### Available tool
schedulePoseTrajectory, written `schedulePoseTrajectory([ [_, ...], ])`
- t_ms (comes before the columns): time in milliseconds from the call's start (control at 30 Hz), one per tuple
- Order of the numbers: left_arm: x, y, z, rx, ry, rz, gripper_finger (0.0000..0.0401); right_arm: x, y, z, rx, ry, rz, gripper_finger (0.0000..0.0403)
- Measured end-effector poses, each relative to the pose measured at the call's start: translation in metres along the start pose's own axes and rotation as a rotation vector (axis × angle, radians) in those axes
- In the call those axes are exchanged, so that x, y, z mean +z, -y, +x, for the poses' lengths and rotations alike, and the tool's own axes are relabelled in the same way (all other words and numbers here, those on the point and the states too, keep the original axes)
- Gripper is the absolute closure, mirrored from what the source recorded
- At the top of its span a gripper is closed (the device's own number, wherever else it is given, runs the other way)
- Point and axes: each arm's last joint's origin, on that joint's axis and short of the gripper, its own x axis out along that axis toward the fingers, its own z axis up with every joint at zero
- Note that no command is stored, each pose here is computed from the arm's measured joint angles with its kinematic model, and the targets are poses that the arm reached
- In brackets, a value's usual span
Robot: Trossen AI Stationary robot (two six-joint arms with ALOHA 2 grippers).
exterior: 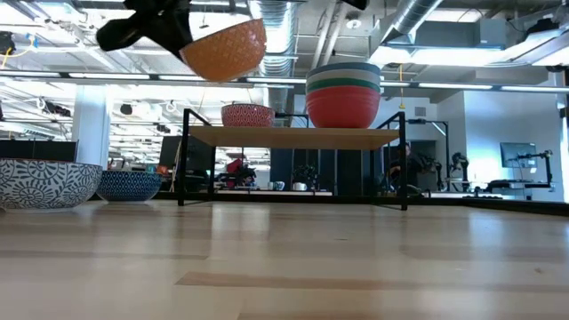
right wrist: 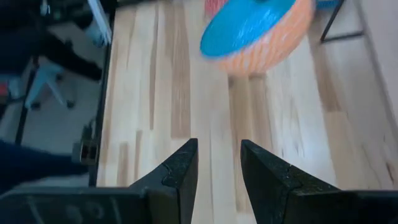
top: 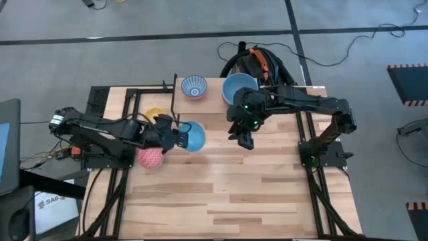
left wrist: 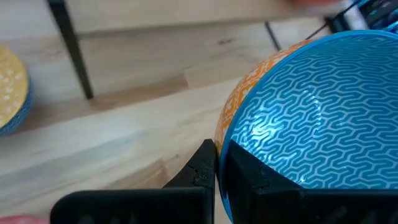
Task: Place and stack bowls onto a shelf
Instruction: Stack the yellow-blue patterned bowl on top of the red-blue patterned bowl on the shelf
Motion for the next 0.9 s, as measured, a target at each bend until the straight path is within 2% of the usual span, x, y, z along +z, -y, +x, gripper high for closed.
schedulePoseTrajectory([
  [200, 0.017, 0.007, 0.008, -0.066, 0.061, -0.037, 0.0401, -0.007, 0.007, -0.002, -0.014, -0.077, -0.070, 0.0255],
  [400, 0.034, 0.008, 0.009, -0.065, 0.099, -0.039, 0.0401, -0.008, 0.015, -0.004, -0.004, -0.088, -0.111, 0.0255],
  [667, 0.070, 0.011, -0.011, -0.019, 0.144, 0.043, 0.0401, -0.005, 0.027, -0.007, 0.019, -0.066, -0.092, 0.0255],
  [900, 0.099, -0.006, 0.005, 0.011, 0.071, 0.124, 0.0401, -0.001, 0.038, -0.010, -0.002, -0.028, 0.009, 0.0255],
])
